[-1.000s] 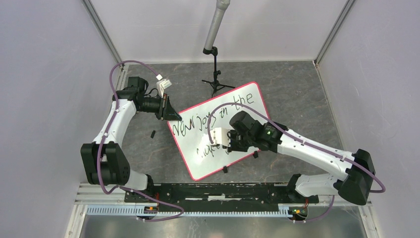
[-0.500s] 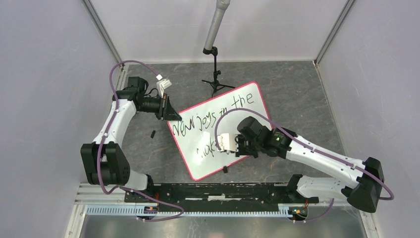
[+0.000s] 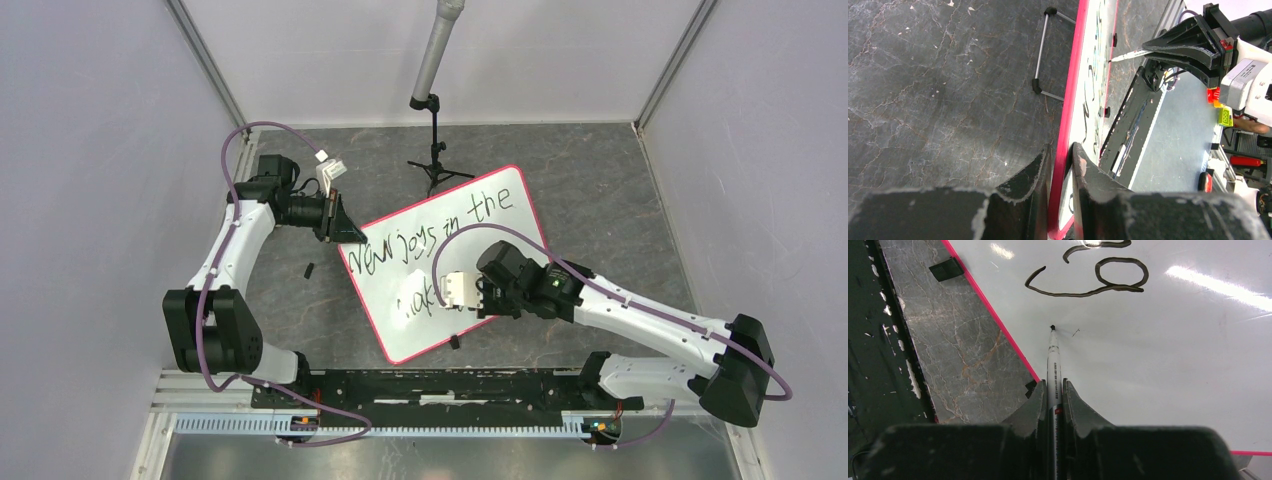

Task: Write a sentence on the whiteboard
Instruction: Write a sentence on the whiteboard, then close the whiteboard marker at the center of the board.

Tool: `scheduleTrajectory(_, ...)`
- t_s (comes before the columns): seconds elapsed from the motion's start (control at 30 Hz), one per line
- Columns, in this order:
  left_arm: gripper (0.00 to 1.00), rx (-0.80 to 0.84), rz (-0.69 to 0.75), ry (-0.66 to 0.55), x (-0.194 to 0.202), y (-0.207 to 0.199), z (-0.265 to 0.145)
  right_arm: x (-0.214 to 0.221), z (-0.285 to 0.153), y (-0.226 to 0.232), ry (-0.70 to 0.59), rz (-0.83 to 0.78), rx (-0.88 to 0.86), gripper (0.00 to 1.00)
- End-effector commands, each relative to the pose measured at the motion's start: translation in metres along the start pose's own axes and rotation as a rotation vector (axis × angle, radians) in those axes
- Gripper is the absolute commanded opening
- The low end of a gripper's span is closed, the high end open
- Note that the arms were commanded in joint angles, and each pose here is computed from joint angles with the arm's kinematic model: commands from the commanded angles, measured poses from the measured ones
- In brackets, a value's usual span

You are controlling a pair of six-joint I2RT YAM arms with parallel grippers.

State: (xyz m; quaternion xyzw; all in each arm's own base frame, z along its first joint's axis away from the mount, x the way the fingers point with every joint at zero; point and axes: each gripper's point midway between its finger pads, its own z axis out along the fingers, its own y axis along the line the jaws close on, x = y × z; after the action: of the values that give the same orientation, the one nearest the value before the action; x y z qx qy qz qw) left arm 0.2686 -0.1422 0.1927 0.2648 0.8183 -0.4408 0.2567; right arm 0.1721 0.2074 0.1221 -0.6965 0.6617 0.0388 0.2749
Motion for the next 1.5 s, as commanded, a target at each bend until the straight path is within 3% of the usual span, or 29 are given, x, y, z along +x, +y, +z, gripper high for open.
scheduleTrajectory(0.0,0.03,-0.094,0.012,0.062,0.01,0.021,0.006,0.0,-0.006,-0.023,0.019,0.004,0.109,0.0)
scheduleTrajectory(0.27,0.05,-0.106,0.017,0.055,0.007,0.02,0.003,-0.041,-0.028,-0.024,-0.148,-0.024,0.065,0.0)
scheduleTrajectory(0.33,0.12,-0.118,0.03,0.046,0.002,0.018,0.001,-0.05,-0.034,-0.021,-0.2,-0.034,0.045,0.0)
scheduleTrajectory(0.57,0.53,-0.093,0.055,0.003,-0.023,-0.003,-0.014,-0.071,-0.052,-0.023,-0.308,-0.04,0.048,0.0)
scheduleTrajectory(0.67,0.67,-0.093,0.053,-0.064,-0.04,-0.012,-0.033,-0.075,-0.054,-0.027,-0.352,-0.011,0.062,0.0)
scheduleTrajectory(0.83,0.76,-0.168,0.015,-0.191,-0.06,0.0,-0.079,-0.079,-0.063,-0.048,-0.429,0.097,0.09,0.0)
scheduleTrajectory(0.97,0.78,-0.268,-0.047,-0.204,-0.048,0.028,-0.114,-0.076,-0.07,-0.064,-0.459,0.167,0.115,0.0)
scheduleTrajectory(1.1,0.74,-0.403,-0.102,-0.116,-0.011,0.063,-0.131,-0.072,-0.077,-0.081,-0.5,0.242,0.126,0.0)
scheduleTrajectory(1.23,0.72,-0.552,-0.115,0.009,0.033,0.096,-0.134,-0.07,-0.088,-0.099,-0.592,0.328,0.097,0.0)
scheduleTrajectory(1.47,0.67,-0.654,-0.145,0.179,0.082,0.137,-0.122,-0.064,-0.087,-0.1,-0.591,0.349,0.089,0.0)
